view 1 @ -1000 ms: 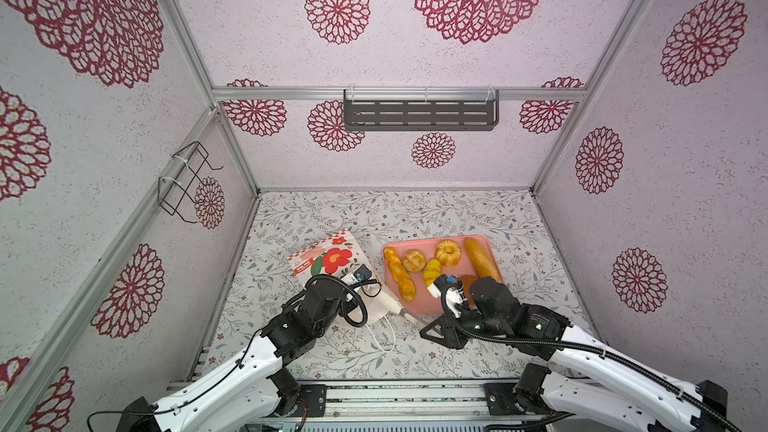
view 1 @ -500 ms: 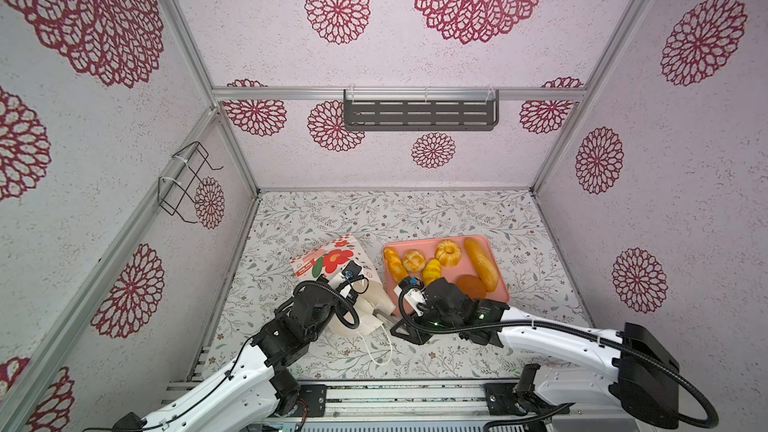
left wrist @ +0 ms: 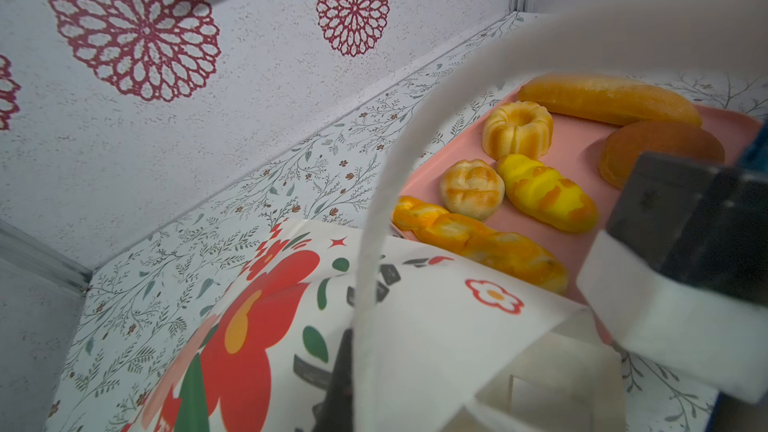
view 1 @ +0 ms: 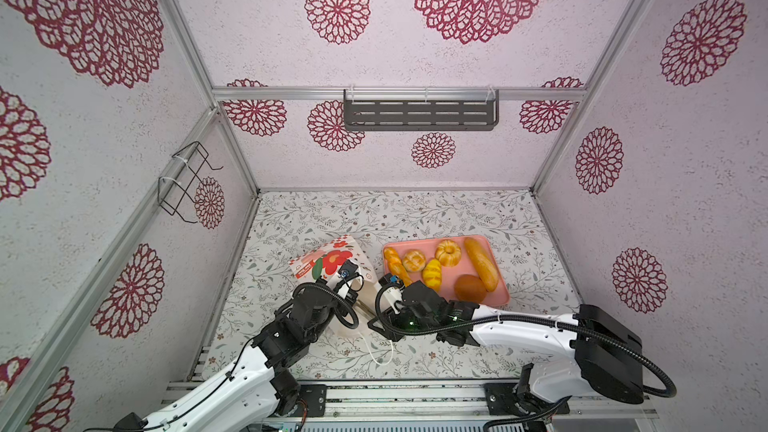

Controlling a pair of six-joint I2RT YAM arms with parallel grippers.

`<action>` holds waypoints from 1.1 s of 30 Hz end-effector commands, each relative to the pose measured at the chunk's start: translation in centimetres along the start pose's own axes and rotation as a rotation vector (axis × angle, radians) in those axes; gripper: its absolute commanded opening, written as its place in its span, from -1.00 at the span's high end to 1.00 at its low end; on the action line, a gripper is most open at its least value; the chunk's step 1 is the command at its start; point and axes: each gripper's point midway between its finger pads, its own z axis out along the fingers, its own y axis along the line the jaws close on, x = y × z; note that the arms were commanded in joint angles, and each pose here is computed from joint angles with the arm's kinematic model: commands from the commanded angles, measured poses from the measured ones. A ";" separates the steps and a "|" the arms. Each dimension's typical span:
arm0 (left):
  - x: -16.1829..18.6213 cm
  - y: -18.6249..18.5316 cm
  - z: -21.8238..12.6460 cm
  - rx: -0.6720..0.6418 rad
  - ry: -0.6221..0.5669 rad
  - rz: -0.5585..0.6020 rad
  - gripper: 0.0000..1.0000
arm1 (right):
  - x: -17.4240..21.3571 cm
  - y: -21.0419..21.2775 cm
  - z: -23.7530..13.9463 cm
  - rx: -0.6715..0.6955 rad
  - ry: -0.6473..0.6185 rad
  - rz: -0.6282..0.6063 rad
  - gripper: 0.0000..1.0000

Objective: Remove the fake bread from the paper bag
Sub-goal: 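Insert the tongs with the right gripper into the bag mouth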

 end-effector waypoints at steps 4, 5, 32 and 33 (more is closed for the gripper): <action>-0.9 0.5 -0.4 -0.019 -0.050 -0.086 1.00 | -3.1 1.5 1.1 -0.029 -0.075 -0.029 0.31; -1.0 0.6 -0.5 -0.021 -0.054 -0.089 1.00 | -3.2 1.4 1.2 -0.025 -0.078 -0.027 0.30; -1.8 2.9 -0.8 -0.073 -0.111 -0.227 1.00 | 0.5 0.7 2.3 0.022 0.031 -0.052 0.21; -1.8 3.2 -0.7 -0.077 -0.109 -0.238 1.00 | 0.6 0.7 2.1 0.032 0.031 -0.057 0.21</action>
